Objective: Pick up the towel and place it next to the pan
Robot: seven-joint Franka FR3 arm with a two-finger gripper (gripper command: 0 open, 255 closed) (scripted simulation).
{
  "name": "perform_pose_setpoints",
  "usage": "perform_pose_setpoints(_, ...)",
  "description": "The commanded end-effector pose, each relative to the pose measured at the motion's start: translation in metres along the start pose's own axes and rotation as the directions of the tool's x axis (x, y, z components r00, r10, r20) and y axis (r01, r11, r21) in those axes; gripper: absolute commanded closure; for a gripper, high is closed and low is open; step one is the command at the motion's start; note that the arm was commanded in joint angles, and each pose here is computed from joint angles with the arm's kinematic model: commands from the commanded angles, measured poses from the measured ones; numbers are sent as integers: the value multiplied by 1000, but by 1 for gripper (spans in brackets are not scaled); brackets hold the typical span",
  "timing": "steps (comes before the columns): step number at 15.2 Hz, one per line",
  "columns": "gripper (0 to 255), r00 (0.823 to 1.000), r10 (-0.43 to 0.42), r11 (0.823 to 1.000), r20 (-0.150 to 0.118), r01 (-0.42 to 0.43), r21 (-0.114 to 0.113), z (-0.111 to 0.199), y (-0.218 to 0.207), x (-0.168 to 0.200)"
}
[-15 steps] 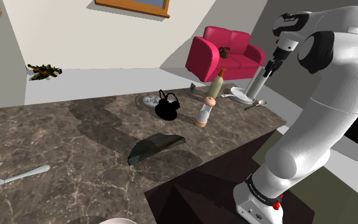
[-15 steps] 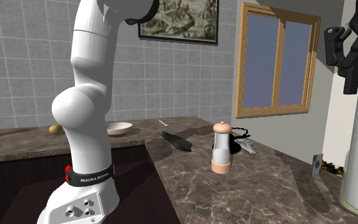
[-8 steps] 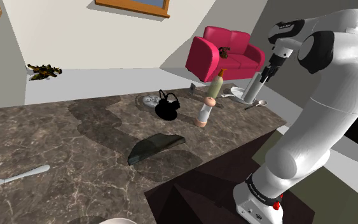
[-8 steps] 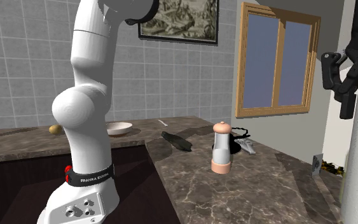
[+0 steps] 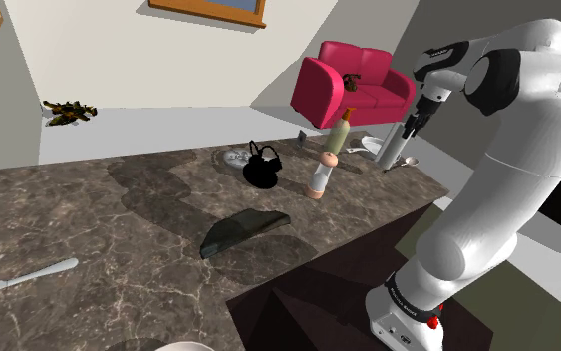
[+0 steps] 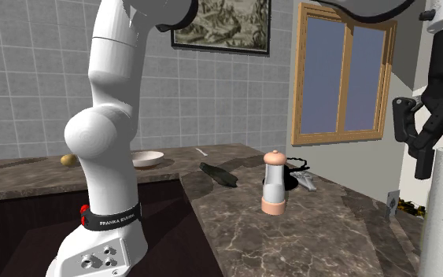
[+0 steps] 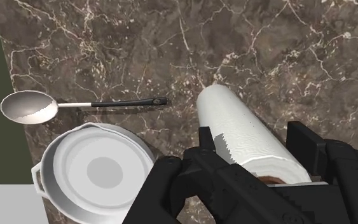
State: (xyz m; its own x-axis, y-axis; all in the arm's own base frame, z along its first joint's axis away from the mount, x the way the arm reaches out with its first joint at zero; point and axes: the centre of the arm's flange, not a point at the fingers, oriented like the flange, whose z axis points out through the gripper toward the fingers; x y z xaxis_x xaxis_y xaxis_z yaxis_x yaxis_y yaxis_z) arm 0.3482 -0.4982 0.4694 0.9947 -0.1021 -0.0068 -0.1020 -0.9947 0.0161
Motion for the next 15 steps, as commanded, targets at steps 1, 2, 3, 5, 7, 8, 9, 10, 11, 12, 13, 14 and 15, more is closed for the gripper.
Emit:
perform_pose_setpoints(1,255,1000,0,1000,0,0,0,12,1,1)
perform_pose_setpoints(2,255,1000,0,1000,0,0,0,17,0,1)
perform_pose_setpoints(3,255,1000,0,1000,0,0,0,22,0,1)
perform_pose_setpoints(5,255,1000,0,1000,0,0,0,33,0,1)
perform_pose_setpoints(7,255,1000,0,1000,0,0,0,43,0,2)
perform_pose_setpoints(8,255,1000,0,1000,0,0,0,49,0,2)
perform_pose_setpoints(9,255,1000,0,1000,0,0,0,53,0,2)
perform_pose_setpoints(10,255,1000,0,1000,0,0,0,53,0,2)
perform_pose_setpoints(11,255,1000,0,1000,0,0,0,53,0,2)
perform_pose_setpoints(12,255,1000,0,1000,0,0,0,53,0,2)
perform_pose_setpoints(13,255,1000,0,1000,0,0,0,53,0,2)
perform_pose_setpoints(14,255,1000,0,1000,0,0,0,53,0,2)
perform_pose_setpoints(15,255,1000,0,1000,0,0,0,53,0,2)
